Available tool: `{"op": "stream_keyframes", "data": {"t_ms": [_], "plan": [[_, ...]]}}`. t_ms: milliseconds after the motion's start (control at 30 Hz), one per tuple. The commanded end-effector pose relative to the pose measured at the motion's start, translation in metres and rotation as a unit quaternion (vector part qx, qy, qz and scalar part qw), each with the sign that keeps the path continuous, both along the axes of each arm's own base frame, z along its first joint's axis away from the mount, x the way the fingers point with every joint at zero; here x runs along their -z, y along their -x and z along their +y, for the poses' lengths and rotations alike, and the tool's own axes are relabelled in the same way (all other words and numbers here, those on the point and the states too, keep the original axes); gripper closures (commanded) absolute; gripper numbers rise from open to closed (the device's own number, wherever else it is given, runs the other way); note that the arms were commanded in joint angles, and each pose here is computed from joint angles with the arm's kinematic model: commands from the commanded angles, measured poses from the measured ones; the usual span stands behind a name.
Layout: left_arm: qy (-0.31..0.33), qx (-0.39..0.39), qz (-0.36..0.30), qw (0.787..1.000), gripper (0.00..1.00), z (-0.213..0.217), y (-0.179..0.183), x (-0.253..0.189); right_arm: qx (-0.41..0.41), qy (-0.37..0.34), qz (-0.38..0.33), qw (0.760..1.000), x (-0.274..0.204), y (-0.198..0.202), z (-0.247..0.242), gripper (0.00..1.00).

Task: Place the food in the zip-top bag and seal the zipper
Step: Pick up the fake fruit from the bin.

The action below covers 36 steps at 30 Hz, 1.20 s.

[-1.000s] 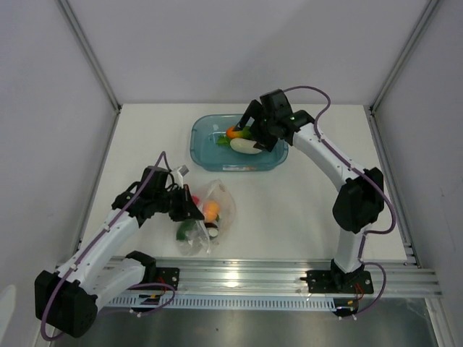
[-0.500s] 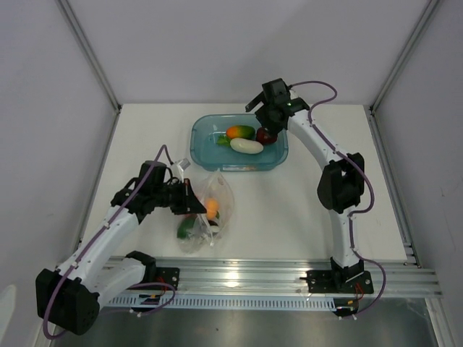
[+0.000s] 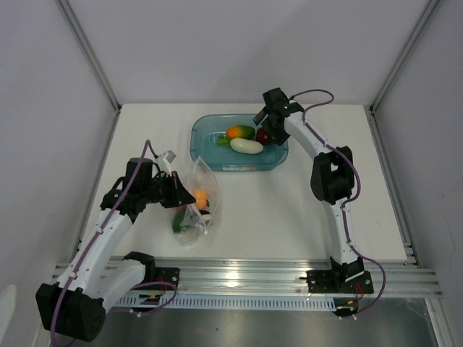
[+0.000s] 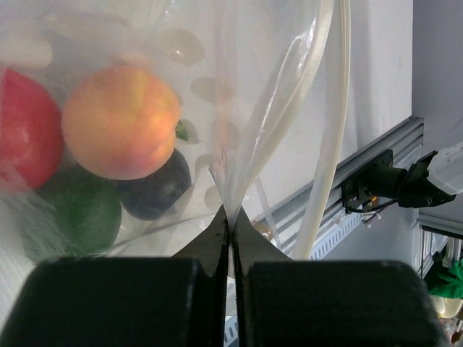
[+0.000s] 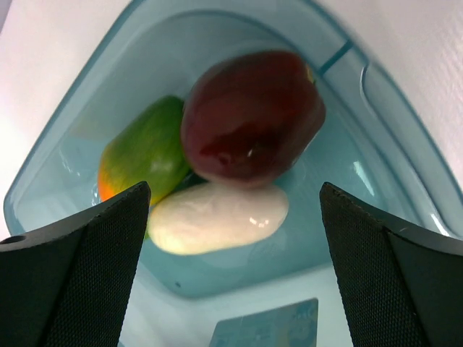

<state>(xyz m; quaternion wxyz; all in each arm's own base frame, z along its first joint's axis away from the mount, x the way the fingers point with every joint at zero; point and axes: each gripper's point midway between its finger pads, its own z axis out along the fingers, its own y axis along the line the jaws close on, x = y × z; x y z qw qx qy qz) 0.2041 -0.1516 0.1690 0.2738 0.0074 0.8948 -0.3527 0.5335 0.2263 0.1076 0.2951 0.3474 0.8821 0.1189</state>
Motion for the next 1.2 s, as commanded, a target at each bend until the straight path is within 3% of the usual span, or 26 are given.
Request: {"op": "stream_keyframes", "data": {"t_ms": [0, 500, 967, 1067, 1167], "plan": [[0.006, 0.015, -0.028, 0.999, 0.99, -0.002, -0.006, -0.01, 0.028, 0.005, -0.032, 0.999, -0.003, -0.021, -0.01, 0.01], [-0.015, 0.018, 0.007, 1.0, 0.99, 0.001, -0.023, 0.003, 0.049, -0.001, -0.042, 0.998, 0.019, -0.055, -0.009, 0.0], [-0.022, 0.011, 0.036, 0.999, 0.99, 0.006, -0.028, 0.013, 0.034, 0.029, -0.037, 0.998, 0.04, -0.058, -0.011, 0.01], [-0.025, 0.011, 0.039, 0.999, 0.99, 0.007, -0.028, 0.014, 0.022, 0.037, -0.038, 0.998, 0.044, -0.058, -0.008, 0.04], [-0.028, 0.01, 0.04, 0.999, 0.99, 0.008, -0.028, 0.016, 0.012, 0.042, -0.042, 0.998, 0.044, -0.059, -0.005, 0.21]]}}
